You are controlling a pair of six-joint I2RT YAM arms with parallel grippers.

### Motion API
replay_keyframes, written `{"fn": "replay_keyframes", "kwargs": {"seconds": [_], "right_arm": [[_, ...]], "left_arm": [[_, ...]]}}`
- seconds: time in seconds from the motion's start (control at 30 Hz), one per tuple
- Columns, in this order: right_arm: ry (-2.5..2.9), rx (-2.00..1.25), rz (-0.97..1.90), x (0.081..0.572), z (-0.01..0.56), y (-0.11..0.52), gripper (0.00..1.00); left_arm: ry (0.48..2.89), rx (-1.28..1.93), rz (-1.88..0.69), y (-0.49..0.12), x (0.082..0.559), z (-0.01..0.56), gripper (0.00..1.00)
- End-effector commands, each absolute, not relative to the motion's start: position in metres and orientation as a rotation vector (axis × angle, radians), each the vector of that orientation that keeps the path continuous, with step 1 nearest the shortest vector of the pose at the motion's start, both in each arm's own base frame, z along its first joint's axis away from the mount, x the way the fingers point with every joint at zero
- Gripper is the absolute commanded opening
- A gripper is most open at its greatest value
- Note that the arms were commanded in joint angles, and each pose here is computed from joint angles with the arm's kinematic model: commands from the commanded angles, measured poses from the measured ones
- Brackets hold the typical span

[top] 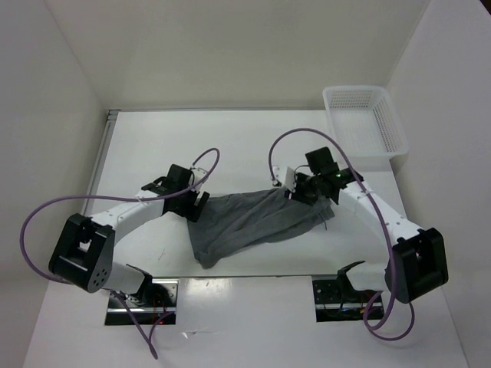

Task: Fold and stack the shorts
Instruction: Fold the shorts

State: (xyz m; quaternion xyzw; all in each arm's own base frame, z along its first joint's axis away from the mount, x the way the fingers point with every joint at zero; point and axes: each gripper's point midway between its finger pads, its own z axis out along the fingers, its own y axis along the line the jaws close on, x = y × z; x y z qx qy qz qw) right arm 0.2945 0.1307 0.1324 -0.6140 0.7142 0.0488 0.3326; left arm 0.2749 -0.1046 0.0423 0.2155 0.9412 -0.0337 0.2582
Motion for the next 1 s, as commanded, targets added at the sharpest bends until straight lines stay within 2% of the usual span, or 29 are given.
{"fn": "replay_keyframes", "kwargs": {"seconds": [0.0,0.07,0.13,0.23,0.27,0.37,0.4,0.47,0.63,0.77,0.83,0.9,0.93,0.97], "right_arm": [[1.846,-1.638,0.136,0.287,0.115,0.145,0.41],[1.902,-1.684,0.114,0.277,0.094,0.133,0.29],[1.906,-1.817,0.030,0.267,0.076,0.114,0.24],[1.949,-1.929,-0.111,0.256,0.056,0.084,0.09],[1.950,-1.945,-0.140,0.255,0.051,0.079,0.02],[1.928,-2.014,-0.157,0.247,0.049,0.072,0.00],[1.923,-2.014,-0.136,0.244,0.049,0.073,0.00],[1.919,-2.013,-0.125,0.242,0.051,0.074,0.00],[1.875,-1.987,-0.169,0.255,0.045,0.078,0.00],[1.783,-1.921,-0.230,0.286,0.059,0.091,0.00],[1.769,-1.833,-0.233,0.306,0.073,0.103,0.00],[1.803,-1.685,-0.205,0.320,0.088,0.113,0.00],[1.778,-1.597,-0.212,0.336,0.110,0.121,0.00],[1.783,-1.541,-0.191,0.341,0.121,0.126,0.00]], "left_arm": [[2.479,0.559,-0.073,-0.109,0.299,0.045,0.89],[2.485,0.561,-0.072,-0.111,0.305,0.035,0.89],[2.498,0.560,-0.055,-0.110,0.307,0.022,0.85],[2.523,0.566,-0.050,-0.111,0.308,0.009,0.72],[2.522,0.566,-0.051,-0.112,0.311,0.010,0.56],[2.510,0.549,-0.049,-0.112,0.322,0.013,0.25],[2.499,0.527,-0.036,-0.109,0.329,0.013,0.11],[2.478,0.465,0.004,-0.097,0.347,0.021,0.00],[2.459,0.289,0.074,-0.057,0.396,0.034,0.00],[2.425,0.249,0.108,-0.049,0.423,0.045,0.03],[2.426,0.232,0.127,-0.046,0.438,0.051,0.19],[2.491,0.248,0.123,-0.047,0.435,0.050,0.57],[2.497,0.250,0.124,-0.047,0.436,0.055,0.70],[2.501,0.262,0.088,-0.051,0.432,0.063,0.73]]}}
